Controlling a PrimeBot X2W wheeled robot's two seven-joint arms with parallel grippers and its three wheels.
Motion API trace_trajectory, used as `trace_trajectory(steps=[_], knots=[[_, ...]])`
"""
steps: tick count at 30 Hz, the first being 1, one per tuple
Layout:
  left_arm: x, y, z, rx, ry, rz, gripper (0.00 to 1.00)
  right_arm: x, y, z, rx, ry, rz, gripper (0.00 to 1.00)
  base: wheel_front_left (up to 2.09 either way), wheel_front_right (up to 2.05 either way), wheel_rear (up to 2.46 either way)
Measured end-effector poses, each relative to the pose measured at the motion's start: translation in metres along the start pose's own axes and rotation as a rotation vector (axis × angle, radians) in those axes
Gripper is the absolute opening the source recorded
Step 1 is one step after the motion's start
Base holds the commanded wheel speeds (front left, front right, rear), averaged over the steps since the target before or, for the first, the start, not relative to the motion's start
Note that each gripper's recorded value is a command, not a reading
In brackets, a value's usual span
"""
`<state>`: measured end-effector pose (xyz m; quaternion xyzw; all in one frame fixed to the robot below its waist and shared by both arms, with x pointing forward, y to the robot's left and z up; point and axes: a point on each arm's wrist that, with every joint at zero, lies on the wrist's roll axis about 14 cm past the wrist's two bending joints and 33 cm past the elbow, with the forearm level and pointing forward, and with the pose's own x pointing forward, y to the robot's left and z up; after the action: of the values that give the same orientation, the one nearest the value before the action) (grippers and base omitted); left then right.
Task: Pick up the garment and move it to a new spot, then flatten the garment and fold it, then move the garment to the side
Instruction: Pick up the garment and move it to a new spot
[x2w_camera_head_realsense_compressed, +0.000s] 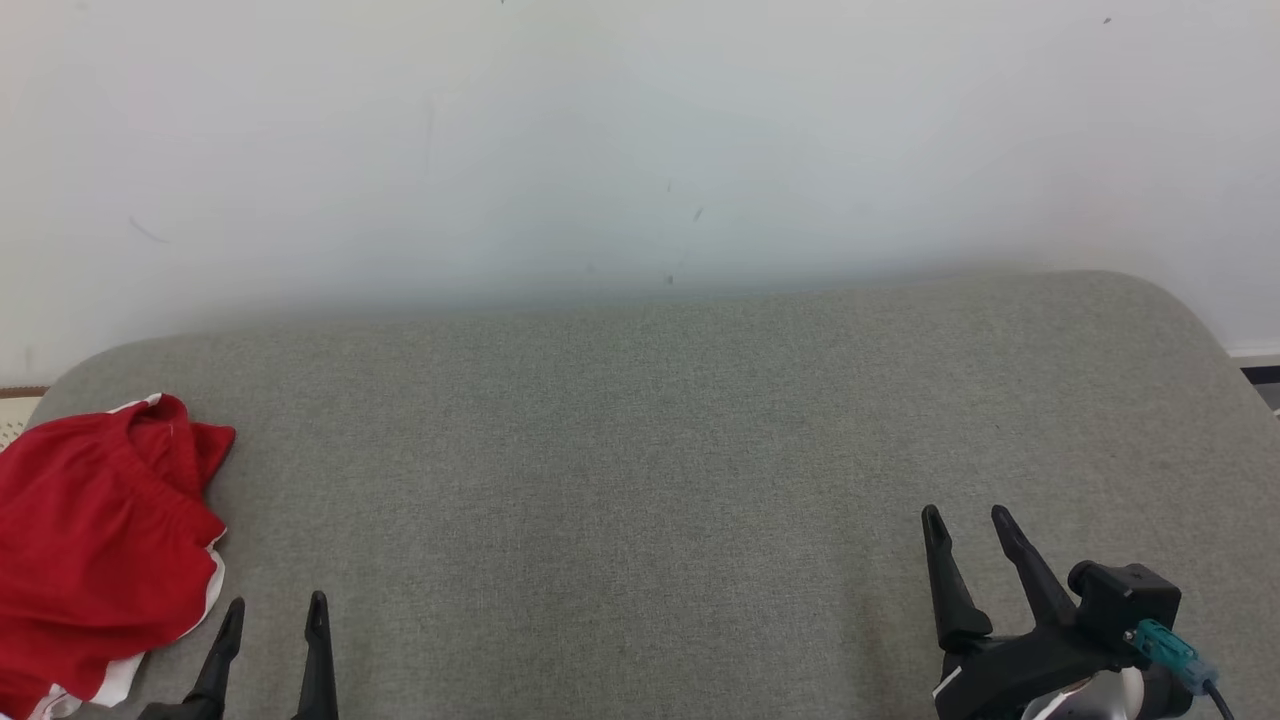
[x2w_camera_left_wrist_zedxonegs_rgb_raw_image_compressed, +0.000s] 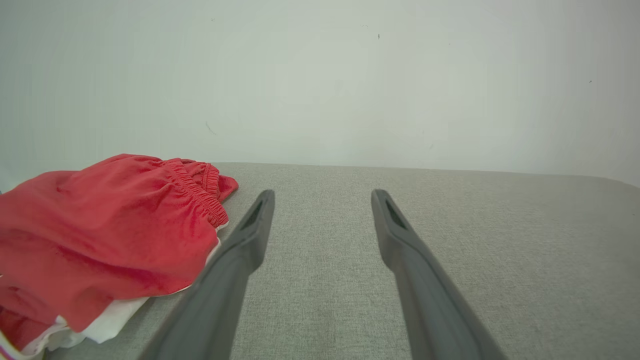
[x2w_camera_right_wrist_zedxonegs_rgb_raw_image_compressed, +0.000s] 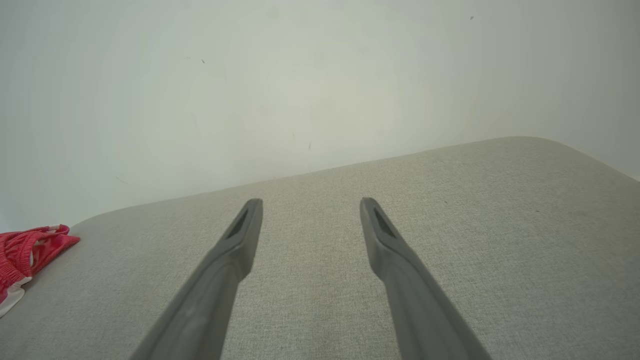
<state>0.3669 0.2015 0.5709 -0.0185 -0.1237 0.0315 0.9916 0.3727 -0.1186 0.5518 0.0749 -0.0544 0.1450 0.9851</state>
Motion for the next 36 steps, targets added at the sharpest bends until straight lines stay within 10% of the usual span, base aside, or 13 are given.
trace_trajectory(steps=[36], knots=[[-0.04, 0.079, 0.019, 0.071, -0.033, 0.228, 1.0, 0.029, 0.075, -0.028, 0.008, 0.064, 0.244, 1.0, 0.0, 0.0, 0.0]])
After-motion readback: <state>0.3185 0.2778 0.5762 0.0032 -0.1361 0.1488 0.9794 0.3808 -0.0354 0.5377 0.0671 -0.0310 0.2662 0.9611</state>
